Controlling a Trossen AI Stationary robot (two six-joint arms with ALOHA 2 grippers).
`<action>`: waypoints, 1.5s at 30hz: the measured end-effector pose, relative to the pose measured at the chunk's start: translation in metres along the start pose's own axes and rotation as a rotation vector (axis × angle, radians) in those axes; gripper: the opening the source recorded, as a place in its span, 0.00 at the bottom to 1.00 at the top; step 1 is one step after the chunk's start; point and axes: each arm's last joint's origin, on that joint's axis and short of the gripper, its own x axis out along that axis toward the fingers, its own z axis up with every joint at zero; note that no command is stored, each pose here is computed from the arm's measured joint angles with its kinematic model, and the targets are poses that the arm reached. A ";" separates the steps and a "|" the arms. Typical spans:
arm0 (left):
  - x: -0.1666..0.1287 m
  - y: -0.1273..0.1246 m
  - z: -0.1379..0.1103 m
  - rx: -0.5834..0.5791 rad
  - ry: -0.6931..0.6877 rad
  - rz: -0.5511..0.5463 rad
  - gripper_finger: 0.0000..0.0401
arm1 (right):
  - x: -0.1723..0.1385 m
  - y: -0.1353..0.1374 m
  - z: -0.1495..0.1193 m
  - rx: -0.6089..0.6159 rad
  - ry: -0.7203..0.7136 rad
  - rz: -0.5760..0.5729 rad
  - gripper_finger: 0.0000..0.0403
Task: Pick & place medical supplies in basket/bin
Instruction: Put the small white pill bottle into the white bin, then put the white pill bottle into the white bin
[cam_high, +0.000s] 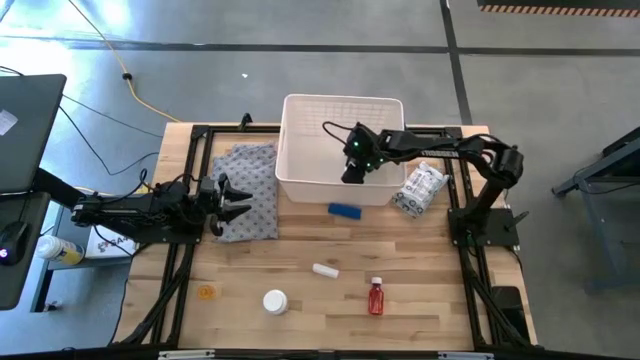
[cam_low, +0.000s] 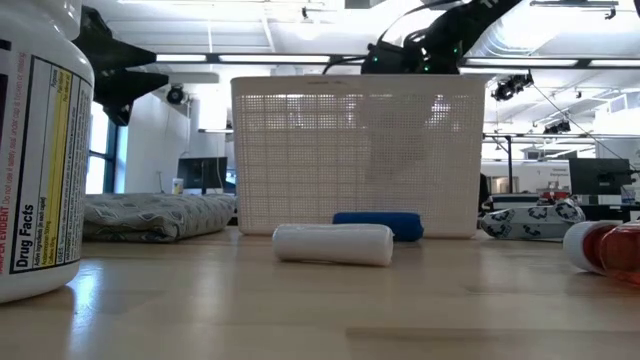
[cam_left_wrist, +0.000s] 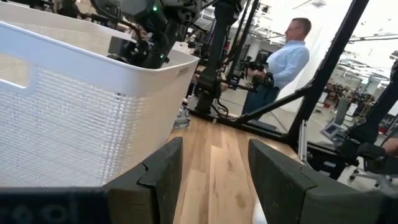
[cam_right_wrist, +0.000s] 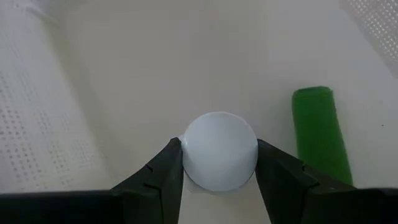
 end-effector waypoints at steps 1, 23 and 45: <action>0.000 0.000 0.000 0.003 0.000 0.000 0.54 | 0.000 0.000 -0.001 -0.006 0.012 0.004 0.40; 0.000 0.000 0.000 0.007 0.000 0.000 0.54 | 0.000 0.001 0.002 -0.024 0.002 0.017 0.56; 0.000 -0.001 0.003 0.006 -0.011 -0.019 0.54 | -0.069 0.015 0.019 -0.038 -0.132 -0.006 0.60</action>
